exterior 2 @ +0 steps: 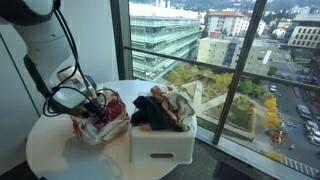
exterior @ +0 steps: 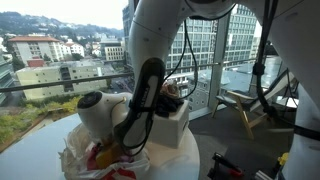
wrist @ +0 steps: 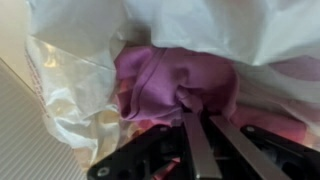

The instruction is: Pick up all the items from the plastic bag and put them on the white basket

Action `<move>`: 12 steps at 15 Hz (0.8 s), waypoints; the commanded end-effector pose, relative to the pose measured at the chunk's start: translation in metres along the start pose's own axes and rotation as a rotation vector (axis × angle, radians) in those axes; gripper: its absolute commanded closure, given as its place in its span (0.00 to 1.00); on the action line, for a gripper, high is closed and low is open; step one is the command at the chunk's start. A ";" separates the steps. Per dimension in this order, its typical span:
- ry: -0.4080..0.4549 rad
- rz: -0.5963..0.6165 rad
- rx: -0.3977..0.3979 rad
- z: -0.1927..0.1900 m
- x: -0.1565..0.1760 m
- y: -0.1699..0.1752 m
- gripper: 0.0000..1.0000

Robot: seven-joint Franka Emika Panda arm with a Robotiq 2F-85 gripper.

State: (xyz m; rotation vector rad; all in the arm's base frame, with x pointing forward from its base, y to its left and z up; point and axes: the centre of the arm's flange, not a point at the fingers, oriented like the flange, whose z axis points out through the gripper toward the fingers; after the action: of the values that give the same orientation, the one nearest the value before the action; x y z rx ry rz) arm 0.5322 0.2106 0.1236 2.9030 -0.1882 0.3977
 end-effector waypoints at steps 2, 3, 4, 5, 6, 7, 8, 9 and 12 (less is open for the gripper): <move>0.014 0.079 0.011 -0.036 0.013 0.018 0.87; 0.023 0.096 0.030 -0.054 0.023 0.019 0.88; 0.026 0.117 0.046 -0.074 0.035 0.020 0.87; 0.010 0.136 0.067 -0.095 0.046 0.022 0.87; 0.027 0.150 0.091 -0.114 0.058 0.024 0.87; 0.067 0.164 0.103 -0.132 0.069 0.026 0.88; 0.117 0.177 0.106 -0.153 0.080 0.029 0.88; 0.176 0.193 0.101 -0.176 0.092 0.035 0.88; 0.292 0.241 0.069 -0.248 0.128 0.063 0.88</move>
State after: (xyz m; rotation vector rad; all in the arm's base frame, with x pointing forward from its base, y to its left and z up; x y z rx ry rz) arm 0.5788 0.2019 0.3318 2.9386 -0.4394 0.7515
